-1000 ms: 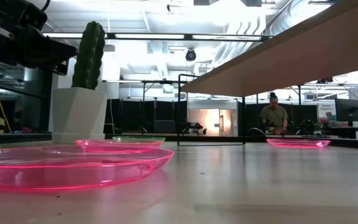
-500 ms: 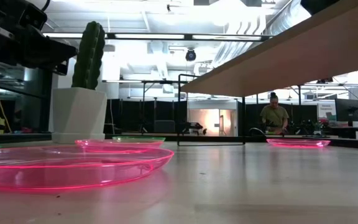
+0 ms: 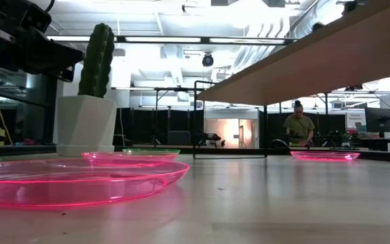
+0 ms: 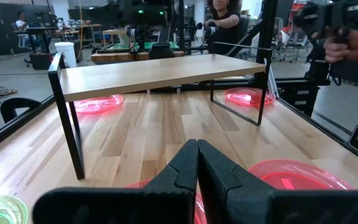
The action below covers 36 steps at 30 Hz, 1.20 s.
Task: Place and stack plates onto a shelf
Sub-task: Put the top right pink plate on the shelf
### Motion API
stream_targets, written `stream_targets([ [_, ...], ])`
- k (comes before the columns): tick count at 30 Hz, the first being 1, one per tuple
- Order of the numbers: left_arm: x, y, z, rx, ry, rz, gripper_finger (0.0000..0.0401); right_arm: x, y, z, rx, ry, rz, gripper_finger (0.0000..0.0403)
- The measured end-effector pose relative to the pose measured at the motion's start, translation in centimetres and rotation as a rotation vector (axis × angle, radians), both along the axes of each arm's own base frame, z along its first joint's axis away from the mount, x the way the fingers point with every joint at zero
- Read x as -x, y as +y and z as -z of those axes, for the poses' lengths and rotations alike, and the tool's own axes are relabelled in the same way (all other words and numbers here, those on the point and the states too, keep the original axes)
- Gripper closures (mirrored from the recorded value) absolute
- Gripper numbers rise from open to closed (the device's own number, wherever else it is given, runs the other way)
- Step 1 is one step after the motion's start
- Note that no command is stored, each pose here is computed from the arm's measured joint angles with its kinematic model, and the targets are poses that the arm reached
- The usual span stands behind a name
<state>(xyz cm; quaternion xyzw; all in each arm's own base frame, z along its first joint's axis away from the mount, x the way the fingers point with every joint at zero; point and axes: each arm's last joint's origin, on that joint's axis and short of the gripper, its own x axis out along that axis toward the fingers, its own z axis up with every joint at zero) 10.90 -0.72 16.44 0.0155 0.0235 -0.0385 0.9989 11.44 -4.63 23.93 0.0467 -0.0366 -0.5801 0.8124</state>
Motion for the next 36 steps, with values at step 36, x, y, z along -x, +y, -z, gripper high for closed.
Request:
stream_targets([
  [36,0.0,0.0,0.0,0.000,0.000,0.000,0.0401,1.2,-9.7,10.6,-0.826,0.166,0.580,0.0256],
])
